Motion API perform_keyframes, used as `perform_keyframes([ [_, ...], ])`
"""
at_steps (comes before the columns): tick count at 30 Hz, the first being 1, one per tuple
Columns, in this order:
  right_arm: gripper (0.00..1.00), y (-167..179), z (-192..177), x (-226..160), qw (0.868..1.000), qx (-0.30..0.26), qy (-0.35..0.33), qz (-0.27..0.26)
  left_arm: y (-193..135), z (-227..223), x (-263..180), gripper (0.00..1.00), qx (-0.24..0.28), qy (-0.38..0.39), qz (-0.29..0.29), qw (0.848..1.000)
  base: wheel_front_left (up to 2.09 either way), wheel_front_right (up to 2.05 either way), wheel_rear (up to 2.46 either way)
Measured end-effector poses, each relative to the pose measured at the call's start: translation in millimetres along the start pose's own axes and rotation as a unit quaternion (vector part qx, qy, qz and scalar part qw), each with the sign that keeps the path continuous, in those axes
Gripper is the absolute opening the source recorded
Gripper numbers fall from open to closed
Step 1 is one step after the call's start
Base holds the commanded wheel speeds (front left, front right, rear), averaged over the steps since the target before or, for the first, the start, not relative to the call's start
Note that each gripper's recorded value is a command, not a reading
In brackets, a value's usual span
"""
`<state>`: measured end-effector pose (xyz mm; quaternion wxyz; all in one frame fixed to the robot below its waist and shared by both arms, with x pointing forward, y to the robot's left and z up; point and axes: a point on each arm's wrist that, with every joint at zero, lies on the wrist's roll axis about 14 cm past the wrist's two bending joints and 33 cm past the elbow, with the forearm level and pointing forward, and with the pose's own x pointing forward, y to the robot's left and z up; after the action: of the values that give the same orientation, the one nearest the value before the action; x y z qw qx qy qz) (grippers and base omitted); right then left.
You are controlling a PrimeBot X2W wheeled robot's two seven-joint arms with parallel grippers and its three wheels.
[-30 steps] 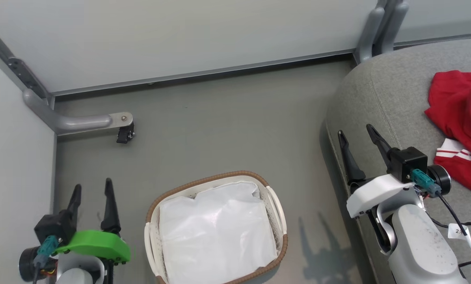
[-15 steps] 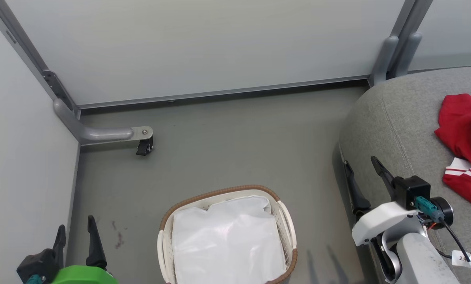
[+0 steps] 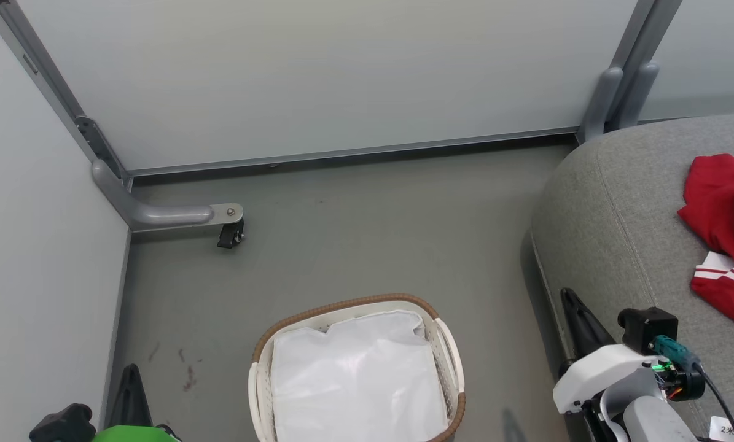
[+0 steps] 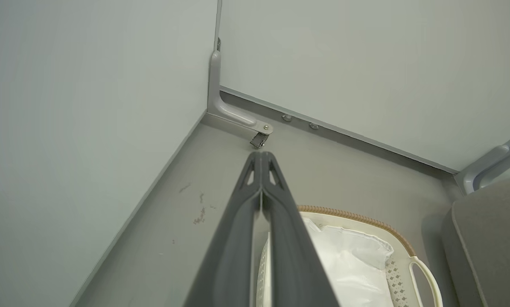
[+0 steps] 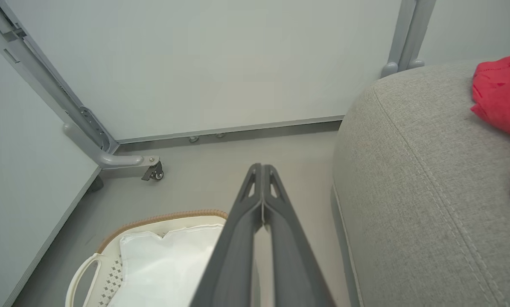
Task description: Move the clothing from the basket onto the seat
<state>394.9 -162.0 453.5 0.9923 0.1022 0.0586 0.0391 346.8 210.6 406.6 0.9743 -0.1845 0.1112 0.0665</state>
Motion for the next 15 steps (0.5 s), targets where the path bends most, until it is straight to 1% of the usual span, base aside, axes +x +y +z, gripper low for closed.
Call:
perform_keyframes([
  [7, 0.00, -5, 5, 0, 0.998, 0.065, -0.005, -0.016, 0, 6, 1, 0.00, -0.058, -0.005, 0.006, 0.998, 0.00, 0.00, 0.00],
  [15, 0.00, -10, 11, -1, 0.990, 0.135, -0.012, -0.028, -1, 11, 3, 0.00, -0.119, -0.007, 0.009, 0.993, 0.00, 0.00, 0.00],
])
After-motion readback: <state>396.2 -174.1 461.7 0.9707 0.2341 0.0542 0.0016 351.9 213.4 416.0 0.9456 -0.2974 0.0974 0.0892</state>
